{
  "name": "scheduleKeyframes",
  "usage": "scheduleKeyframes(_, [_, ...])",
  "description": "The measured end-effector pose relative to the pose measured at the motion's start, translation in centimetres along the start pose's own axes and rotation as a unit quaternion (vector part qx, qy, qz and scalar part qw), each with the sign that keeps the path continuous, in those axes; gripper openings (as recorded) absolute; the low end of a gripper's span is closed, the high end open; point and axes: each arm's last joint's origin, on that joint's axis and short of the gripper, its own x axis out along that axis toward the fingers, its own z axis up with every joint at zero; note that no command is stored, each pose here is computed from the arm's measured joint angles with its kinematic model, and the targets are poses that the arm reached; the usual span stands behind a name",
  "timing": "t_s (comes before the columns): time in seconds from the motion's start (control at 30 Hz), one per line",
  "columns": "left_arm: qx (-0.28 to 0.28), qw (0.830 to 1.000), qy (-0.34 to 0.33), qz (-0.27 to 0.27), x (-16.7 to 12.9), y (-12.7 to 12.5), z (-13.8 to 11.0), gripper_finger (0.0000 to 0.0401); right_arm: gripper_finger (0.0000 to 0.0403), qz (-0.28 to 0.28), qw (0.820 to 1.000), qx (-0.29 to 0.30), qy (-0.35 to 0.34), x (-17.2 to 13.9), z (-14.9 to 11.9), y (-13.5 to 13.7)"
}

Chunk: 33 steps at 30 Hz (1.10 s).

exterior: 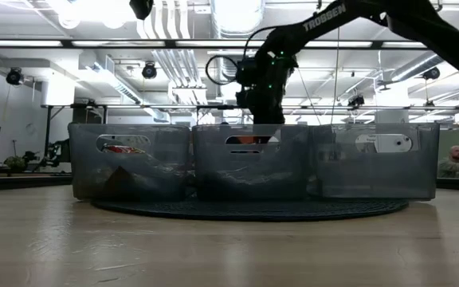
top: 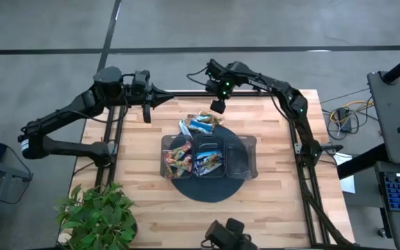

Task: Pick and place Granola Bars by type
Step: Put the yellow granola bar into the right black bin

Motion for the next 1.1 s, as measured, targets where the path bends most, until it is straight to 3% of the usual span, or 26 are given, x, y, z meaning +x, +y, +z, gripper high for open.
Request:
scheduleKeyframes(0.27, [0.0,1.0,0.0,0.0,0.0,0.0,0.0,0.0,0.0261,0.006,1.0,-0.009,0.026,1.9,-0.4,-0.2])
scheduleKeyframes(0.73, [-0.001,1.0,0.005,0.001,0.0,0.0,-0.1,0.0,0.0256,0.028,0.988,-0.141,0.058,5.6,-1.1,1.5])
scheduleKeyframes(0.9, [-0.001,1.0,0.006,0.001,0.0,0.0,-0.1,0.0,0.0254,0.031,0.987,-0.147,0.063,7.0,-1.7,2.1])
scheduleKeyframes(1.1, [-0.002,1.0,0.01,0.006,0.0,0.1,-0.2,0.0,0.0251,0.027,0.991,-0.113,0.062,8.0,-2.1,2.0])
